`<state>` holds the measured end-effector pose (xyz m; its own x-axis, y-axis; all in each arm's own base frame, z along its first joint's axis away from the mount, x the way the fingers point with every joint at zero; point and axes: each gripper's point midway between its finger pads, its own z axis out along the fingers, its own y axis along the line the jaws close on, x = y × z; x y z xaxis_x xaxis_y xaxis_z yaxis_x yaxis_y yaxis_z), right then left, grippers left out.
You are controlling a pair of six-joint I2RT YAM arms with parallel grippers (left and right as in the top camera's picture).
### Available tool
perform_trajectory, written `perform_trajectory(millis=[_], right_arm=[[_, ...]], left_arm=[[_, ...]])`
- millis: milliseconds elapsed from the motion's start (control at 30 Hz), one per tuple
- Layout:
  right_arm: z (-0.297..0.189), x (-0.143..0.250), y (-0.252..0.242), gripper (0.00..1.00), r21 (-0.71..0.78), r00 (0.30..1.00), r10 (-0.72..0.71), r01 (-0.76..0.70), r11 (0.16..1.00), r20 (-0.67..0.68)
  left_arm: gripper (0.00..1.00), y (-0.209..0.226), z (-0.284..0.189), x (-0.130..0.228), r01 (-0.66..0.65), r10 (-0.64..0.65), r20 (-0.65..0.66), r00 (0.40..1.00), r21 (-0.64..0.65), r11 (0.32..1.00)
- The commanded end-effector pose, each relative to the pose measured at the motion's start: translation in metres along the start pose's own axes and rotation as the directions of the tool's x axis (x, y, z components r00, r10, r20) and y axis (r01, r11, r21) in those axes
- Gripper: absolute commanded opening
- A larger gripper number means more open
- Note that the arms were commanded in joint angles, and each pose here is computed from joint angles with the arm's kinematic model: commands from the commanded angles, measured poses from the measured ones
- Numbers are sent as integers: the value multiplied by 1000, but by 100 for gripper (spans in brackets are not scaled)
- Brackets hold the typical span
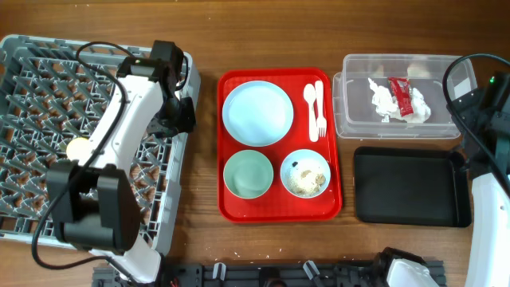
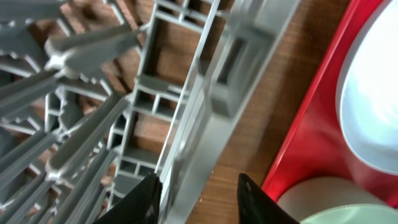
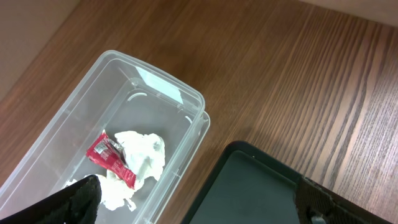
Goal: Sort waste into correct bins and load items into the dishwasher rack
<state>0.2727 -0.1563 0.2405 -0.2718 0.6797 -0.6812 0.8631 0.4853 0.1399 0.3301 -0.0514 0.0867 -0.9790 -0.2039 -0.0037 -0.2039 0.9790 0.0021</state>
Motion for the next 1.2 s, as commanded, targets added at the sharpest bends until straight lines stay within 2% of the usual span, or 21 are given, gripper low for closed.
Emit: perform_trajectory(millis=[0,100,200,300,467,633,767,800,833,867,900,1067,1167], right_arm=[[1,0,-1,100,3,1000,14,-14,1000,-2],[1,0,-1,100,3,1000,14,-14,1000,-2],[1,0,-1,100,3,1000,13,-13,1000,-2],[1,0,-1,100,3,1000,13,-13,1000,-2],[1,0,-1,100,3,1000,13,-13,1000,-2],[1,0,-1,100,3,1000,13,-13,1000,-2],[1,0,-1,100,3,1000,13,-13,1000,-2],[1,0,-1,100,3,1000,13,-13,1000,-2],[1,0,-1,100,3,1000,14,-14,1000,-2],[1,0,-1,100,3,1000,13,-13,1000,-2],[1,0,-1,100,3,1000,14,-14,1000,-2],[1,0,-1,100,3,1000,13,-13,1000,-2],[1,0,-1,100,3,1000,13,-13,1000,-2]], left_arm=[[34,-1,10,-8,2,-2,15,1000,-8,1000],[25,-6,10,-23,-1,0,73,997,14,1000],[21,-12,11,-38,-2,-3,129,992,35,999],[11,-16,9,-50,-3,-7,179,984,54,999],[12,-22,6,-67,-7,-12,244,970,78,997],[6,-19,9,-56,-5,-8,199,980,63,998],[8,-12,12,-37,-2,-2,122,993,36,999],[14,-11,12,-33,-2,-2,108,994,31,1000],[34,-10,12,-32,-1,-1,101,995,28,1000],[47,-10,12,-31,-1,-1,99,995,28,1000],[50,-10,12,-31,-1,-2,100,995,28,1000],[52,-23,-31,-44,-11,-5,159,987,102,995],[46,-26,-50,-49,-17,-8,199,980,121,992]])
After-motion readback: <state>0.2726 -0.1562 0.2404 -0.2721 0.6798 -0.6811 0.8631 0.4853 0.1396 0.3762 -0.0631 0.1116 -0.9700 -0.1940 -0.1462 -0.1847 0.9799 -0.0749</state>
